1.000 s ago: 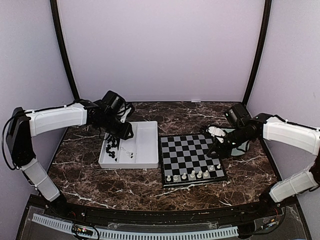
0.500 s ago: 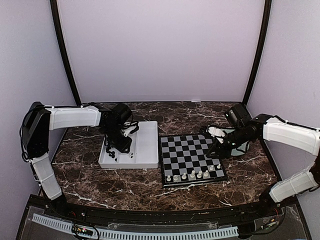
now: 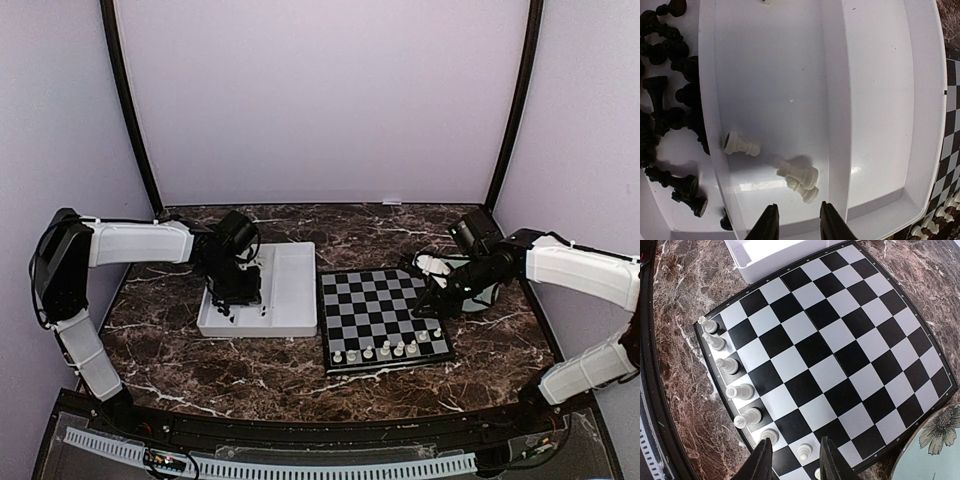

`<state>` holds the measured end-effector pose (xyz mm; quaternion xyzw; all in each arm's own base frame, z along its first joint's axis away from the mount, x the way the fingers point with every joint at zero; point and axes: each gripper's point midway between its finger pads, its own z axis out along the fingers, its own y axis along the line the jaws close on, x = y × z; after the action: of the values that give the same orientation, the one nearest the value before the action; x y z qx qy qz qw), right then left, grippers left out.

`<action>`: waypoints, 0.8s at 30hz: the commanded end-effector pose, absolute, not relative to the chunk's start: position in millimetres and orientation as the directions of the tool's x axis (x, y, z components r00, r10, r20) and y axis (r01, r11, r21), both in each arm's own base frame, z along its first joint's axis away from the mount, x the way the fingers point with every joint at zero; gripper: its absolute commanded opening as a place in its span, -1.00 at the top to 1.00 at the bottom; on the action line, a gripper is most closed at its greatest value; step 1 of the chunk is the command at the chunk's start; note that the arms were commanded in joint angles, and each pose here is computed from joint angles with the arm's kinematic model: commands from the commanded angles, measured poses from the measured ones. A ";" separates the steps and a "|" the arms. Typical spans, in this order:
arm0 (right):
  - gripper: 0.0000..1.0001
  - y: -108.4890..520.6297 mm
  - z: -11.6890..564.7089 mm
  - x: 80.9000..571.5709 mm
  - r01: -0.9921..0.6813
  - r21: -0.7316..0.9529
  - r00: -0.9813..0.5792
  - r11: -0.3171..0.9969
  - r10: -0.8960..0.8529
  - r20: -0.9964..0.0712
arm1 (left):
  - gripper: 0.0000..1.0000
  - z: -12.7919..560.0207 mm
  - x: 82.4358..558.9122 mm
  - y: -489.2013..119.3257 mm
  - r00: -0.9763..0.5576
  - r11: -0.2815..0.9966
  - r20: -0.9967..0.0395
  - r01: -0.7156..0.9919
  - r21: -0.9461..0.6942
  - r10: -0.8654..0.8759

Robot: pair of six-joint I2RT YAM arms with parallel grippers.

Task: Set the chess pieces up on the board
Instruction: Pick up the rook from the storage box.

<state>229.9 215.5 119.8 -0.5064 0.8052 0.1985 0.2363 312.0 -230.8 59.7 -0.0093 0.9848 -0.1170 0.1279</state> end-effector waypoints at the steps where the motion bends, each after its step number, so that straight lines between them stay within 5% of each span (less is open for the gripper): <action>1: 0.30 218.7 126.3 230.7 -0.912 0.078 -0.363 0.404 -0.700 -0.615 | 0.39 69.4 318.1 -242.7 -0.950 0.937 -0.247 -0.100 -0.334 -0.190; 15: 0.30 216.8 128.6 226.4 -0.913 0.072 -0.355 0.401 -0.696 -0.624 | 0.36 35.9 318.6 -249.5 -0.961 0.934 -0.152 -0.173 -0.314 -0.229; 24: 0.31 216.7 126.5 225.1 -0.914 0.079 -0.358 0.398 -0.697 -0.621 | 0.42 26.0 330.6 -247.0 -0.959 0.948 -0.181 -0.165 -0.271 -0.218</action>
<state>224.5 215.0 122.9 -0.5078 0.8005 0.2054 0.2430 323.8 -248.8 28.3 -0.0979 0.9803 -0.1415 0.0973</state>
